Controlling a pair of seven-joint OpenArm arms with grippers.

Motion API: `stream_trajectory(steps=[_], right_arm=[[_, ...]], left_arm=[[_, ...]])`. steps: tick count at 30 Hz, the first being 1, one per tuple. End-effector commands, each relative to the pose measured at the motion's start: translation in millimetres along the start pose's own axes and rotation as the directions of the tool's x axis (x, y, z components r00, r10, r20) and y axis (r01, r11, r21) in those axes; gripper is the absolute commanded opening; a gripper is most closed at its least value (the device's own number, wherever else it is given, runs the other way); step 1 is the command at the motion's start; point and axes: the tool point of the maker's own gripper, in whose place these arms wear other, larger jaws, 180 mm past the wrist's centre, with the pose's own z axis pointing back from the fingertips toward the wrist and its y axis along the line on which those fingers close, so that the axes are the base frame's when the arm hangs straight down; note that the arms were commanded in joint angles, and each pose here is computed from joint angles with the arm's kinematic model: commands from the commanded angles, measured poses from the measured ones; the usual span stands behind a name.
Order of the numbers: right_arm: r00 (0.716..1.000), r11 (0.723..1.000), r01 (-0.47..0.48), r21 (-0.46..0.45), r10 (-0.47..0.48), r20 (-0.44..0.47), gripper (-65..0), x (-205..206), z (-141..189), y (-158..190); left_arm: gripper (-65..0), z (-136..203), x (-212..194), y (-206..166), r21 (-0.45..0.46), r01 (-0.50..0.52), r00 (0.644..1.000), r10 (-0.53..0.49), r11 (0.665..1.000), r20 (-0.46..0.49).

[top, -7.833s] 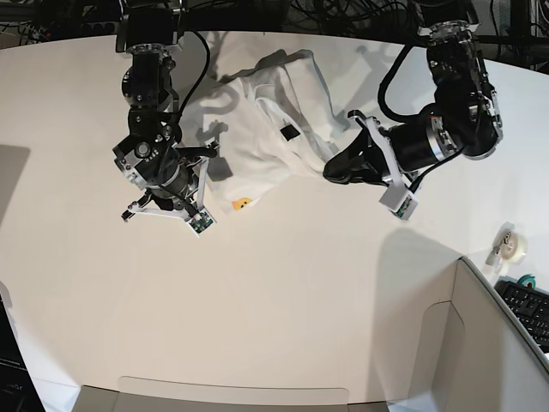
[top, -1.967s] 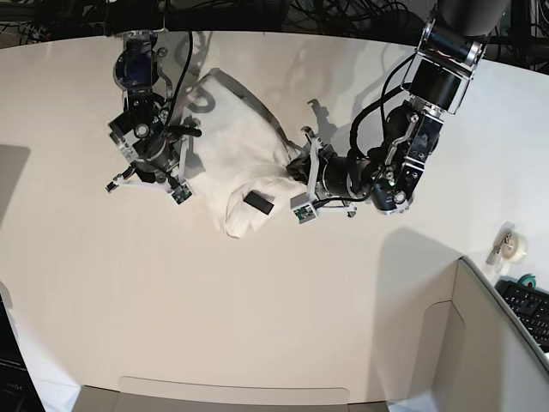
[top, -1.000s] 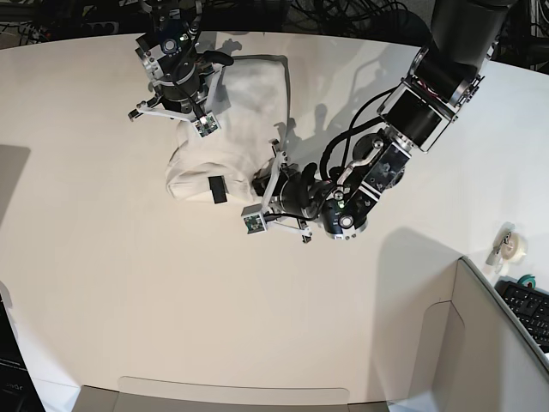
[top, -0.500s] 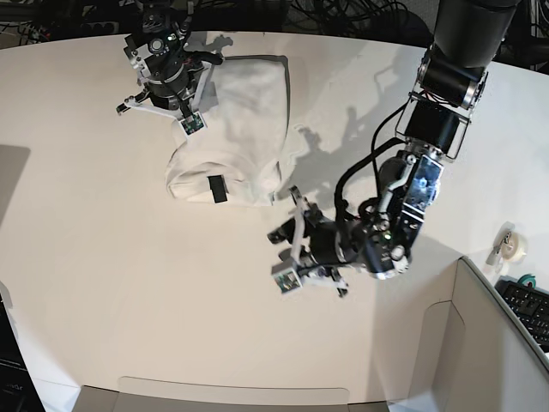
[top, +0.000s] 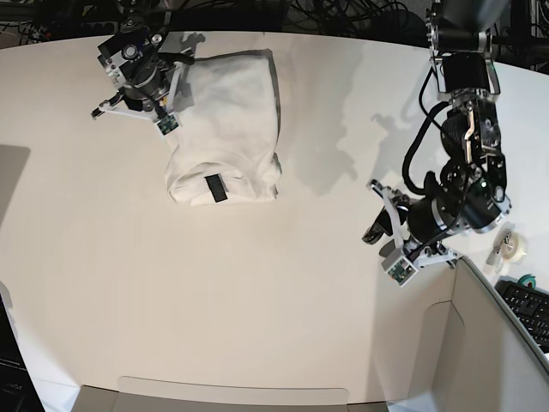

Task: Layout the t-shirt on the table in an organized manner, then fold the t-shirt properly
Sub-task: 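Press and tuck the folded shirt edges with the right gripper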

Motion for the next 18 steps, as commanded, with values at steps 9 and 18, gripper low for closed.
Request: stream_trajectory(steps=[9,18], right_arm=[[0.99,0.993,0.087,-0.077,-0.077,0.12,-65.0,47.3,6.8,-36.9],[0.965,0.998,-0.016,0.054,0.001,0.263,-65.0,104.1,25.0,26.3]], left_arm=[[-43.9,21.4,-41.9,-16.7,0.014,-0.047,0.999,0.047,0.999,-0.025],[-47.4,23.1,-76.2,-35.5,-0.015,-0.111,0.993,0.11,0.994,-0.043]])
